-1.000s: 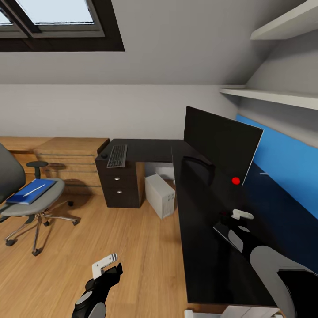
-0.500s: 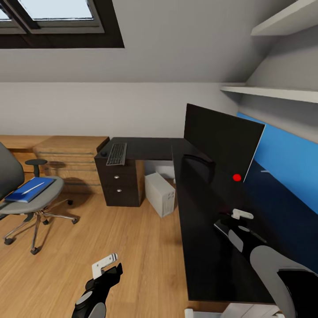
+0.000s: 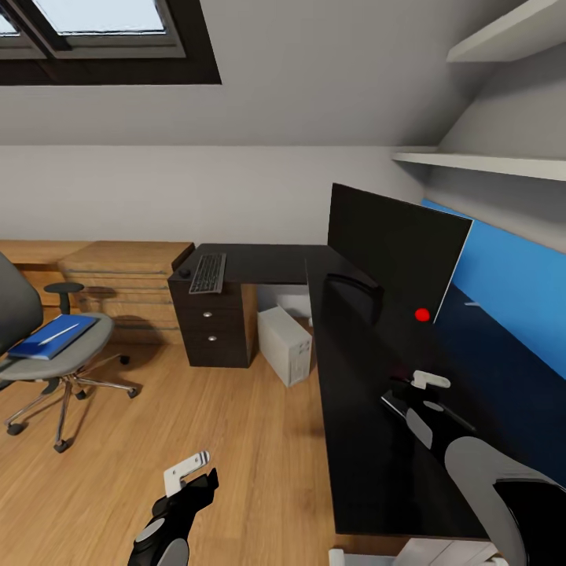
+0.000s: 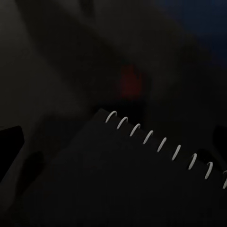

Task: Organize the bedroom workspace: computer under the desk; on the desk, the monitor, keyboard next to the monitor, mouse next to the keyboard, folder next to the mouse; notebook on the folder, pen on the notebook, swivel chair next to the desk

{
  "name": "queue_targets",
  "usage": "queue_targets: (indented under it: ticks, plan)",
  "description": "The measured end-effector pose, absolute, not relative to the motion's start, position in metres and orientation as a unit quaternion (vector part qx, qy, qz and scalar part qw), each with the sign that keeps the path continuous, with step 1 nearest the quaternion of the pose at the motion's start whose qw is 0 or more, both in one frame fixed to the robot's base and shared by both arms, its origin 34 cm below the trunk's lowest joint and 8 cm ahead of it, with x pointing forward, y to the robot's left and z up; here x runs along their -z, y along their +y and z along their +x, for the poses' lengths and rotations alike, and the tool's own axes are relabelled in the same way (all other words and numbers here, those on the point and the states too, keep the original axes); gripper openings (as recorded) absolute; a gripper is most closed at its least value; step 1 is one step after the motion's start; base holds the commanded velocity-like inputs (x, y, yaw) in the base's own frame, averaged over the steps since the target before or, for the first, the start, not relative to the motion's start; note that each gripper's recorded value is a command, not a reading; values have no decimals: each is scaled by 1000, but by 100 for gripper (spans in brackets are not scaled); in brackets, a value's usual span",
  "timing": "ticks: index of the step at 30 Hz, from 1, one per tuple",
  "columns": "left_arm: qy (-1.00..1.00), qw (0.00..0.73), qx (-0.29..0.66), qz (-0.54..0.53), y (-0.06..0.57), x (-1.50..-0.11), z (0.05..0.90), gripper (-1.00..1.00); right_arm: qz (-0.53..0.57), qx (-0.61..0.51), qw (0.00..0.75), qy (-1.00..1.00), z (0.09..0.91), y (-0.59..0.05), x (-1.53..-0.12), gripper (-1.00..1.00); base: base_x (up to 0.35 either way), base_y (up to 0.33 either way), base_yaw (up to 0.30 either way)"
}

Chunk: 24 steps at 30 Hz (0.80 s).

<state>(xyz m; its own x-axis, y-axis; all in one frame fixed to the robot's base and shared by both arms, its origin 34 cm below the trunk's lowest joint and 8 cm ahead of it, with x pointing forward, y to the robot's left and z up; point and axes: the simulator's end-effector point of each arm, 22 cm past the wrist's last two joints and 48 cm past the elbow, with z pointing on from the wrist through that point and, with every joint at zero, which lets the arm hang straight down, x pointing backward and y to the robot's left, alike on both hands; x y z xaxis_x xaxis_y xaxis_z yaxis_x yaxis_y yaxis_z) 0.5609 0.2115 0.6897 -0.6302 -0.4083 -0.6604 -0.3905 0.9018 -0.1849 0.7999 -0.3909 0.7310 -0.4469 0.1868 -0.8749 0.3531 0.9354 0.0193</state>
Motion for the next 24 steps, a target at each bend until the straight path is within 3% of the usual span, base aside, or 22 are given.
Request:
queue_targets:
  ticks: [24]
  plan:
    - [904, 366, 11, -221, 212, -680, 559, 100, 158, 80, 509, 843, 805, -389, -731, 100, -14, -9, 0]
